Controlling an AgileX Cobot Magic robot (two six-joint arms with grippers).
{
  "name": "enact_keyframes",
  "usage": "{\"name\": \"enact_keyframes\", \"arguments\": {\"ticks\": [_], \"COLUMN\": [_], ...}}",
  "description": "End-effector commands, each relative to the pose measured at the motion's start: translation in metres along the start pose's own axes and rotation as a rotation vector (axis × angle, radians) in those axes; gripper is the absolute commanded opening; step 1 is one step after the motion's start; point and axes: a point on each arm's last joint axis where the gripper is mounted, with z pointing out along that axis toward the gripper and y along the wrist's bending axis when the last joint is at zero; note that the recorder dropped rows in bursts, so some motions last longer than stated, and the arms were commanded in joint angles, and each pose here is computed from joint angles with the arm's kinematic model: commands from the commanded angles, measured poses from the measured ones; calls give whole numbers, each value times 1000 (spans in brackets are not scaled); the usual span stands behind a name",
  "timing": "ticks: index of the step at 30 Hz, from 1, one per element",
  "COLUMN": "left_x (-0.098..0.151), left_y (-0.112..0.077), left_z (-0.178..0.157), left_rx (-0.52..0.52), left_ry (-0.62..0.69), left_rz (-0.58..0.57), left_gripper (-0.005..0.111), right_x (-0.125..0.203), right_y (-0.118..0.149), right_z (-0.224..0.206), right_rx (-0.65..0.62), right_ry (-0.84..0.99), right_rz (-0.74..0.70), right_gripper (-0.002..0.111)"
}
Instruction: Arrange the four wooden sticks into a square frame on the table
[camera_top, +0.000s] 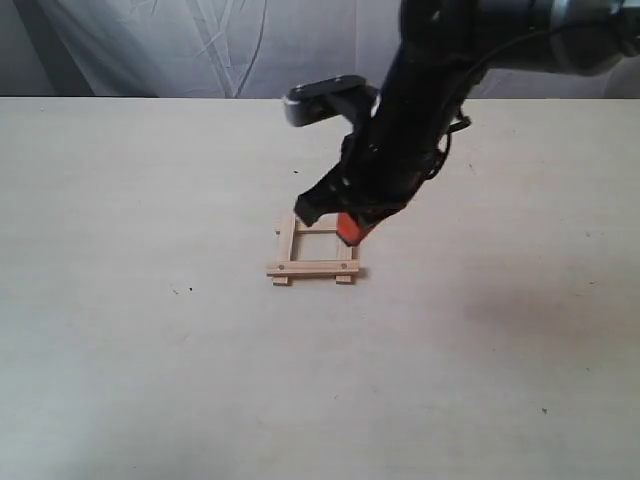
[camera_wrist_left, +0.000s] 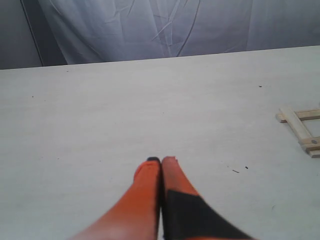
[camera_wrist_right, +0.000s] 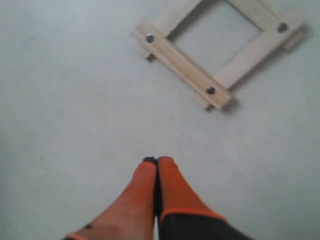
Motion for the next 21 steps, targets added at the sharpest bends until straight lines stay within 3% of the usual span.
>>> {"name": "enact_keyframes", "arguments": {"ticks": [1, 6, 11, 15, 21], "left_x": [0, 0, 0, 0, 0], "left_y": [0, 0, 0, 0, 0], "left_z": [0, 0, 0, 0, 0], "left_rx": [-1, -1, -1, -1, -1], "left_ry": [-14, -14, -14, -14, -14], "left_rz": [-1, -1, -1, -1, -1], "left_gripper": [0, 0, 0, 0, 0], "right_x": [27, 76, 127, 159, 192], "right_y": [-36, -82, -106, -102, -71], "right_z": [-27, -54, -82, -108, -139], "right_rx": [37, 99, 202, 315, 449], "right_ry": [-24, -76, -153, -251, -461], "right_rz": [159, 348, 507, 559, 500], "right_gripper": [-1, -1, -1, -1, -1]}}
